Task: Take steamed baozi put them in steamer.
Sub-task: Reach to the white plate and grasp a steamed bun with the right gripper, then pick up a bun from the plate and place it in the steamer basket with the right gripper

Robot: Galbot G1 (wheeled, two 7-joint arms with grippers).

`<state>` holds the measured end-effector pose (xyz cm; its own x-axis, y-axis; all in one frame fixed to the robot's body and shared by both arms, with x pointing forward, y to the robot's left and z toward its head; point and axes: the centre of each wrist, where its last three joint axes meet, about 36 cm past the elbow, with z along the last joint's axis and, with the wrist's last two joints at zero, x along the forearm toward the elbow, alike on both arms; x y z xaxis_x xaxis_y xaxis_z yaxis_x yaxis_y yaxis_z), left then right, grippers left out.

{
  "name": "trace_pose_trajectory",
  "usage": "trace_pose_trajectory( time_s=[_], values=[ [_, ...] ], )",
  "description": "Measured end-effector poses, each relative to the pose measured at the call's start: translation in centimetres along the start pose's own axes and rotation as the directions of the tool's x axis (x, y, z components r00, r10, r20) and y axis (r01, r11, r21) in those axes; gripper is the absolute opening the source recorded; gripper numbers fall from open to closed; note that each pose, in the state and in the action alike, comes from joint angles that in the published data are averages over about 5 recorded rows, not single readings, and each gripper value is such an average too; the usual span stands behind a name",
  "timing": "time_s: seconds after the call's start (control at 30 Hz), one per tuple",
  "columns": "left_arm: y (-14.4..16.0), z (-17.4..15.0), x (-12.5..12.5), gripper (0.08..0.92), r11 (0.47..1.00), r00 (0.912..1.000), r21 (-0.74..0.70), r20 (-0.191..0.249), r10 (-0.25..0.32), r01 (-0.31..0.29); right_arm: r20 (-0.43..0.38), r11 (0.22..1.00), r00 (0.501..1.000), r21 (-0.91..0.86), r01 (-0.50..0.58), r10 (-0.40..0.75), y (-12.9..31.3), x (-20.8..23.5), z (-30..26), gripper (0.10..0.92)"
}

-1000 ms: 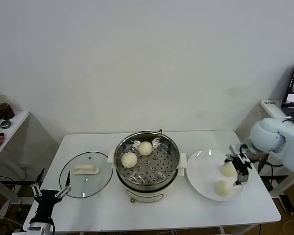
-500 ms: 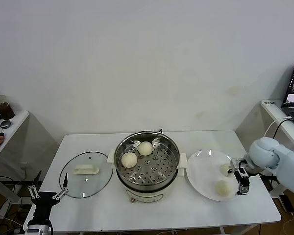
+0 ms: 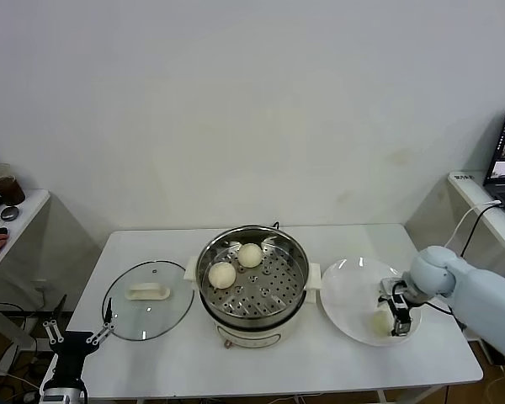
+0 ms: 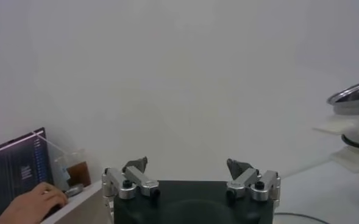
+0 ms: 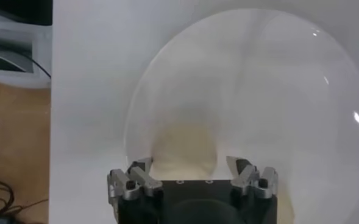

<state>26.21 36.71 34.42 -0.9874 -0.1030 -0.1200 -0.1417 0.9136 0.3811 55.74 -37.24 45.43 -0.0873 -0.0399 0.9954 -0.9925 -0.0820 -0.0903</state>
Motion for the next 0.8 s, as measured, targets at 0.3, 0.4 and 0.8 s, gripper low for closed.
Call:
trace_pose_trajectory(
  time_s=[0.3,0.4,0.8],
  values=[
    [-0.1,0.0,0.0,0.823,1.0,1.0,0.002,-0.001,-0.002,0.002,-0.009,1.0,1.0,-0.007,0.0,0.0,-0.3,0.3,0.0,0.536],
    [-0.1,0.0,0.1,0.823,1.0,1.0,0.002,-0.001,-0.002,0.002,-0.008,1.0,1.0,-0.009,0.0,0.0,-0.4,0.8,0.1,0.501],
    [-0.1,-0.3,-0.6,0.823,1.0,0.9998,0.0,0.015,0.01,-0.01,0.043,0.999,0.998,-0.002,-0.049,0.049,-3.7,8.1,0.6,0.458]
  ],
)
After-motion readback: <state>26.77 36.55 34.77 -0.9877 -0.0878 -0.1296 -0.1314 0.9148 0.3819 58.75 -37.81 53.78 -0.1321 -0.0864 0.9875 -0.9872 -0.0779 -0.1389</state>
